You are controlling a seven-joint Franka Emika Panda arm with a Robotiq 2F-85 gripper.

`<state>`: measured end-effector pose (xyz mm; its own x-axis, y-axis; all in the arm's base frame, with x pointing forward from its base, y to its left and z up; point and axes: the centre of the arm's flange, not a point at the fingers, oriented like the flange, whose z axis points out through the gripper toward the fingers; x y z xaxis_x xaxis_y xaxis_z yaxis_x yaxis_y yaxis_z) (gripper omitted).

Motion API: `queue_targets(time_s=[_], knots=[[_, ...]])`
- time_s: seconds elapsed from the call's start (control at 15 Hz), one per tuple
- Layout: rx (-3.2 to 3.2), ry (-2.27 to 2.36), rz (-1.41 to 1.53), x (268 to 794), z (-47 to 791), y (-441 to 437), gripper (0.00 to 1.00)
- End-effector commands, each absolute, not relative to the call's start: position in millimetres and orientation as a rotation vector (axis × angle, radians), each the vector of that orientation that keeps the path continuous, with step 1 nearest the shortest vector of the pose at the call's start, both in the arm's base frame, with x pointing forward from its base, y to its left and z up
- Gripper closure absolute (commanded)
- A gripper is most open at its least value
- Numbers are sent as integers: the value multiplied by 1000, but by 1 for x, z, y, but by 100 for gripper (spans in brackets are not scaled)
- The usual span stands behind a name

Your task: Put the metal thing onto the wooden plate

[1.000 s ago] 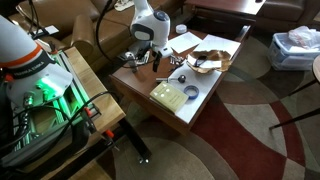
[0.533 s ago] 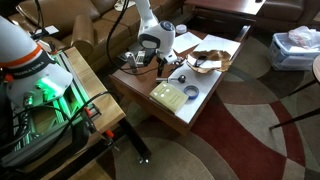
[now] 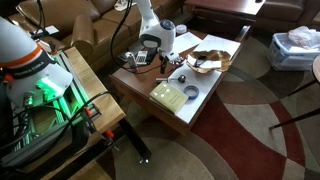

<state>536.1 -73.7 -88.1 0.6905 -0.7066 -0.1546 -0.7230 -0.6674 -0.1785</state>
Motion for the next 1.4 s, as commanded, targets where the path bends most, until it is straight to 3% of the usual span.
queue_targets(time_s=[0.0, 0.93, 1.33], knots=[[-2699, 1178, 53, 550, -112, -72, 0], [-2827, 1329, 78, 549, -159, -98, 0], [-2797, 1339, 230, 546, -155, -97, 0]])
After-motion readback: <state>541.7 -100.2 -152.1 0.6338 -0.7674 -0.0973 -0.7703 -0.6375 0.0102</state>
